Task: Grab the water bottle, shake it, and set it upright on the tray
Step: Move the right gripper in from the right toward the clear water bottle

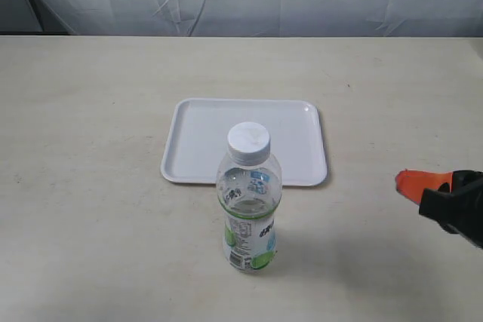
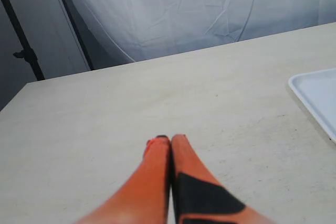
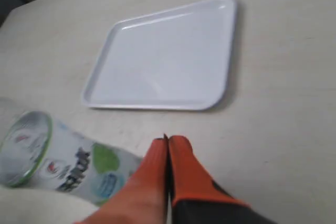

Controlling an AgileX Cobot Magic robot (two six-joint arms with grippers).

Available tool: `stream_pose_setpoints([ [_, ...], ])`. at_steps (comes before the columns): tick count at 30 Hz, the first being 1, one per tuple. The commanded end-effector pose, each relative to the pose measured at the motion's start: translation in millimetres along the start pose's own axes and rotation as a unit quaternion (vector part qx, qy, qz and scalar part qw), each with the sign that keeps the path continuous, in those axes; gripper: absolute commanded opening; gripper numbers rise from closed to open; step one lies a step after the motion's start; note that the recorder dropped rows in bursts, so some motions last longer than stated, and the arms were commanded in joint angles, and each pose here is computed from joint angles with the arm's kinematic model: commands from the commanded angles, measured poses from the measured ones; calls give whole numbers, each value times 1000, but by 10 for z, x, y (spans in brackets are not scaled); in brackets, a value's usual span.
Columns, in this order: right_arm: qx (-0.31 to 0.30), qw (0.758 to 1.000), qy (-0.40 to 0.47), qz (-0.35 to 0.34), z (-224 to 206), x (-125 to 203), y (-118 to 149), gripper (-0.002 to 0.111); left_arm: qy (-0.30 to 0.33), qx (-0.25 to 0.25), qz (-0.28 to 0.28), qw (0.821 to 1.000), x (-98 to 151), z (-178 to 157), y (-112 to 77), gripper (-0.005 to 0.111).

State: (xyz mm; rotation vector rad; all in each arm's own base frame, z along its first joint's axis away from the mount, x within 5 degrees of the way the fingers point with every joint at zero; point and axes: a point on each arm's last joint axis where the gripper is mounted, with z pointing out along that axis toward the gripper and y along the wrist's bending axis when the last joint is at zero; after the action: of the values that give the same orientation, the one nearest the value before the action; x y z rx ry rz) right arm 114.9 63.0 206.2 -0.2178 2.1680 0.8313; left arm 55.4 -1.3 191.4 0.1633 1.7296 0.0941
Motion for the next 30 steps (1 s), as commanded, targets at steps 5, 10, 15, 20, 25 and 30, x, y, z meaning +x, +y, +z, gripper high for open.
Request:
stream_pose_setpoints([
  [5,66,997,-45,-1,-10,-128,-111,-1,-7,-1,-1,1000,-2,0,0,0],
  [10,114,991,-74,18,52,-453,-196,-1,-7,-1,-1,1000,-2,0,0,0],
  [15,140,988,-63,16,249,-796,-304,-1,-7,-1,-1,1000,-2,0,0,0],
  [20,108,994,-22,-21,477,-881,-268,-1,-7,-1,-1,1000,-2,0,0,0],
  [25,192,978,-17,-79,668,-802,-208,-1,-7,-1,-1,1000,-2,0,0,0],
  [30,237,968,-10,-85,785,-641,-106,-1,-7,-1,-1,1000,-2,0,0,0],
])
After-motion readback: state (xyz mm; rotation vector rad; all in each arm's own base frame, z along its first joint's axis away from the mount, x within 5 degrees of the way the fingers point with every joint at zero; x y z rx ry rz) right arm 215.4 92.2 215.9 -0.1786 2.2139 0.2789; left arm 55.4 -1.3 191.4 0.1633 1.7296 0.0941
